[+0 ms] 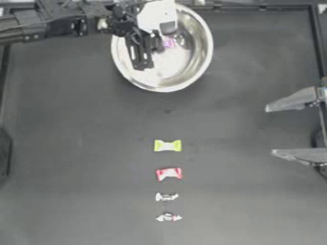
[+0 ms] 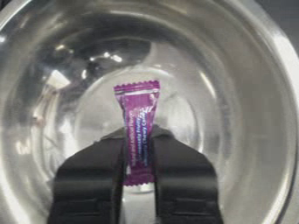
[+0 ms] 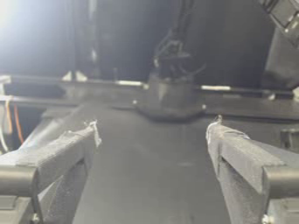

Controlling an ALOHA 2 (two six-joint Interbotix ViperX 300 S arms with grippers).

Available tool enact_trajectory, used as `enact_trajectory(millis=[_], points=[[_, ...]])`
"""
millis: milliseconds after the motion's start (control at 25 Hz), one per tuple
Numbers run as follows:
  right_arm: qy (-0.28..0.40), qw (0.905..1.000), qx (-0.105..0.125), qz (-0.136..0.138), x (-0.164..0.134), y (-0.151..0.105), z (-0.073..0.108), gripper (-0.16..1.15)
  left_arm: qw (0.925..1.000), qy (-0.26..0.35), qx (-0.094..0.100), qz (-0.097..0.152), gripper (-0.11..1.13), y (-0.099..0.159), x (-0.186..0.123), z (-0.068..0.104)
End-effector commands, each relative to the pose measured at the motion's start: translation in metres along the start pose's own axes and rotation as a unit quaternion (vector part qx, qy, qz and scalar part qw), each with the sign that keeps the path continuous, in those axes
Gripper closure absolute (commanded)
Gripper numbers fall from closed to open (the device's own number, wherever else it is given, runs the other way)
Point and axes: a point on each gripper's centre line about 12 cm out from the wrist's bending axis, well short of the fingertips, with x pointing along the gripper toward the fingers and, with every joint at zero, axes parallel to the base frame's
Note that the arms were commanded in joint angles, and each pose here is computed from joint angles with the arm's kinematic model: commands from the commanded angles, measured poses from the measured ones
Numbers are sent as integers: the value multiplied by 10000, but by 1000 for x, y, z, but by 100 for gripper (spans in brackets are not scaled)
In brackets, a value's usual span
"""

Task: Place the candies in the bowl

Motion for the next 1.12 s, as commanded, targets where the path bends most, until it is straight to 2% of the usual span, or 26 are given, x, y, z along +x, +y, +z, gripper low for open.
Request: enact_trajectory(millis=[40,80,160,320,440,560,720,800,920,1120], points=[[-54,10000,15,2,2,0,5,-3,9994,-300,74,159,19,9,-18,15],[-39,10000,22,0,2,0,4,-3,9993,-324,73,177,7,9,-18,16],[-24,10000,51,-12,2,0,3,-3,9990,-385,62,213,-7,10,-21,17],[-16,10000,58,-14,2,0,2,-3,9983,-536,83,232,6,8,-34,25],[-16,10000,72,-28,2,-1,2,-3,9969,-744,155,188,7,-2,-54,36],[-16,9999,109,-33,2,-1,3,-3,9941,-1045,283,86,7,-23,-81,50],[68,9999,145,-46,2,-1,1,-3,9890,-1392,484,-102,9,-57,-117,55],[99,9998,143,-80,2,-2,1,-3,9855,-1593,555,-190,9,-75,-134,52],[129,9996,176,-169,2,-6,2,-3,9775,-2019,541,-271,9,-97,-158,46],[351,9987,228,-292,4,-11,3,-3,9630,-2652,274,-400,10,-122,-191,19]])
